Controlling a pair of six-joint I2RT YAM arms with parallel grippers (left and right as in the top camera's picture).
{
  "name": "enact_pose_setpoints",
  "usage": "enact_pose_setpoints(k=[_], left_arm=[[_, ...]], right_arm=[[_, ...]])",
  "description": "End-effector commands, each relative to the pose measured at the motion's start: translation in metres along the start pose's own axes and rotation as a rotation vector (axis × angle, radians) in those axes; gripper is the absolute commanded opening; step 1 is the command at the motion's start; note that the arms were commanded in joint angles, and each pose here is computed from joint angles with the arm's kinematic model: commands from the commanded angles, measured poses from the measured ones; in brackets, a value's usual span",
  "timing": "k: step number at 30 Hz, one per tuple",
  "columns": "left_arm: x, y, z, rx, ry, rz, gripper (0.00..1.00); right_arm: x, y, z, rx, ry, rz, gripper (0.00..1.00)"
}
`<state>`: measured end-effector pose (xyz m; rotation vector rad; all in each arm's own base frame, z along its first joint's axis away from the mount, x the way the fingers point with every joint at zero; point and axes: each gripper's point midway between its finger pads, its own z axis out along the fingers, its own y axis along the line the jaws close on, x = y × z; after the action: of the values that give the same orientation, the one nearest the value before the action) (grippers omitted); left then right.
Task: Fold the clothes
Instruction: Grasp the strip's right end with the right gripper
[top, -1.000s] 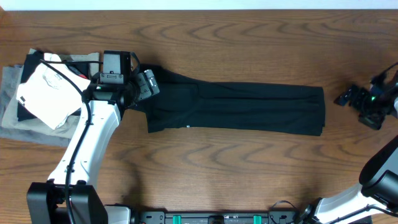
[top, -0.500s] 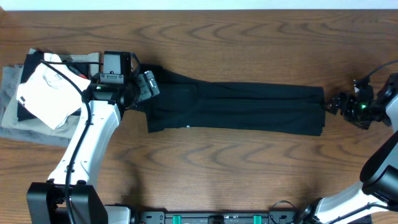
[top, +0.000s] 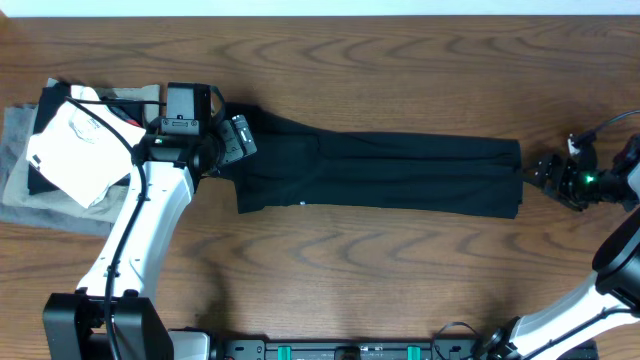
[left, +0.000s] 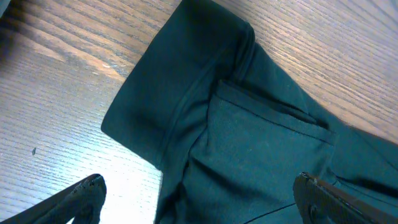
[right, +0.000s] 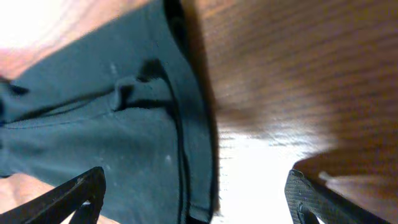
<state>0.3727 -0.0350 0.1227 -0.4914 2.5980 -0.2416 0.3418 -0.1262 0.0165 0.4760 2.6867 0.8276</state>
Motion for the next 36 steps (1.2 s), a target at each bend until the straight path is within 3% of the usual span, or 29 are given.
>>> enact_pose_setpoints(k=[1, 6, 15, 21, 25, 27, 28, 36], left_arm=[[0.000, 0.005, 0.001, -0.016, -0.002, 0.001, 0.98], [0.000, 0.005, 0.001, -0.016, -0.002, 0.001, 0.98], [0.002, 0.006, 0.000, -0.021, 0.008, 0.001, 0.98], [0.002, 0.006, 0.000, -0.021, 0.008, 0.001, 0.98], [0.002, 0.006, 0.000, -0.021, 0.008, 0.000, 0.98], [0.002, 0.006, 0.000, -0.021, 0.008, 0.000, 0.98], [0.002, 0.006, 0.000, -0.021, 0.008, 0.000, 0.98], [0.002, 0.006, 0.000, -0.021, 0.008, 0.000, 0.98]], right_arm=[[0.030, -0.015, 0.034, -0.038, 0.109, 0.057, 0.93], [0.053, -0.014, 0.054, -0.068, 0.213, 0.092, 0.91], [0.070, -0.012, 0.064, -0.081, 0.286, 0.129, 0.76], [0.069, -0.017, 0.065, -0.055, 0.284, 0.143, 0.49], [0.068, -0.023, 0.066, -0.018, 0.283, 0.150, 0.23], [0.067, -0.030, 0.066, 0.024, 0.283, 0.178, 0.04], [0.066, -0.032, 0.065, 0.041, 0.283, 0.187, 0.01], [0.044, -0.057, 0.045, 0.216, 0.264, 0.285, 0.01]])
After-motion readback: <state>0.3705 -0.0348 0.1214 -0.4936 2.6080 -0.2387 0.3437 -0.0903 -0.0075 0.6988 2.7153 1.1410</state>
